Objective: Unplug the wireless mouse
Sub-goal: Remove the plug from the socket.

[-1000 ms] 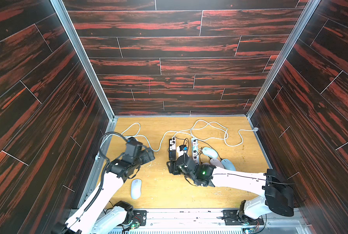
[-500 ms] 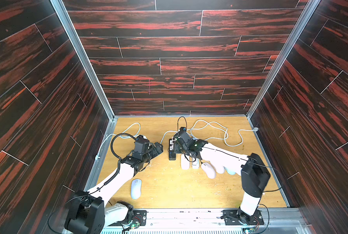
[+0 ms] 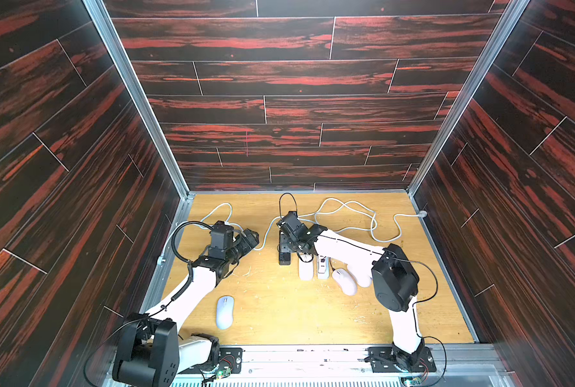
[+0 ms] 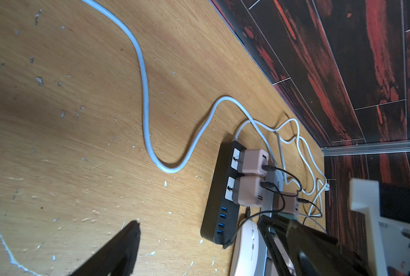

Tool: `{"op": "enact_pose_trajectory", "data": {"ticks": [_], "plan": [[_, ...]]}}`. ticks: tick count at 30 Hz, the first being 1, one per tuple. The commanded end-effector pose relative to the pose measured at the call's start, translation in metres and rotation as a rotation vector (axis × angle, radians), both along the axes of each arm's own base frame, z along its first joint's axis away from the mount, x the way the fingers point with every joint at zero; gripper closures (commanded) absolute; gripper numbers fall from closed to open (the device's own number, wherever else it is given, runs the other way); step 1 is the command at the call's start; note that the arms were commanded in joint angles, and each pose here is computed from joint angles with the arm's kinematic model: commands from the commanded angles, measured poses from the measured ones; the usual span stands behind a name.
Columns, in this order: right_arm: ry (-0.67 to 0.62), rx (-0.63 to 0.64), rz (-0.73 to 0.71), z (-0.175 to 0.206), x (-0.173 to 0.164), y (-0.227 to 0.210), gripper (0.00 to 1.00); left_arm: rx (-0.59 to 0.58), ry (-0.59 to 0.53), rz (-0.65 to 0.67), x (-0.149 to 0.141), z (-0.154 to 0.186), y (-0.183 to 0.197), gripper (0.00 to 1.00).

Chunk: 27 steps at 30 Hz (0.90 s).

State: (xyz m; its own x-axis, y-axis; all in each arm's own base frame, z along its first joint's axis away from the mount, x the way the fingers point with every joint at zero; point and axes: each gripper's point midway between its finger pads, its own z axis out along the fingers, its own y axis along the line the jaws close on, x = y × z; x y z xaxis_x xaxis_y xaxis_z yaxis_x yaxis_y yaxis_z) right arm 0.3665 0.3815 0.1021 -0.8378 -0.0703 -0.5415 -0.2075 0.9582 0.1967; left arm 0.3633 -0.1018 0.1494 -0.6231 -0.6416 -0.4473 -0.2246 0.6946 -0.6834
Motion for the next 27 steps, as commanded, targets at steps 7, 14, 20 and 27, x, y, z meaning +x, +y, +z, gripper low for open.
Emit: {"op": "enact_pose_trajectory", "data": {"ticks": [7, 14, 20, 27], "plan": [[0.019, -0.074, -0.052, -0.017, 0.019, -0.001, 0.49, 0.002, -0.007, -0.009, -0.002, 0.002, 0.001, 0.03], [0.024, -0.116, -0.089, -0.021, 0.035, -0.003, 0.49, 0.006, 0.002, -0.028, 0.001, 0.0, -0.001, 0.03], [0.057, -0.119, -0.096, -0.021, 0.039, 0.001, 0.51, 0.023, 0.015, -0.066, -0.001, 0.003, -0.004, 0.03], [0.112, -0.13, -0.119, -0.022, 0.032, -0.001, 0.52, 0.011, 0.061, -0.112, -0.006, -0.005, -0.011, 0.04]]}}
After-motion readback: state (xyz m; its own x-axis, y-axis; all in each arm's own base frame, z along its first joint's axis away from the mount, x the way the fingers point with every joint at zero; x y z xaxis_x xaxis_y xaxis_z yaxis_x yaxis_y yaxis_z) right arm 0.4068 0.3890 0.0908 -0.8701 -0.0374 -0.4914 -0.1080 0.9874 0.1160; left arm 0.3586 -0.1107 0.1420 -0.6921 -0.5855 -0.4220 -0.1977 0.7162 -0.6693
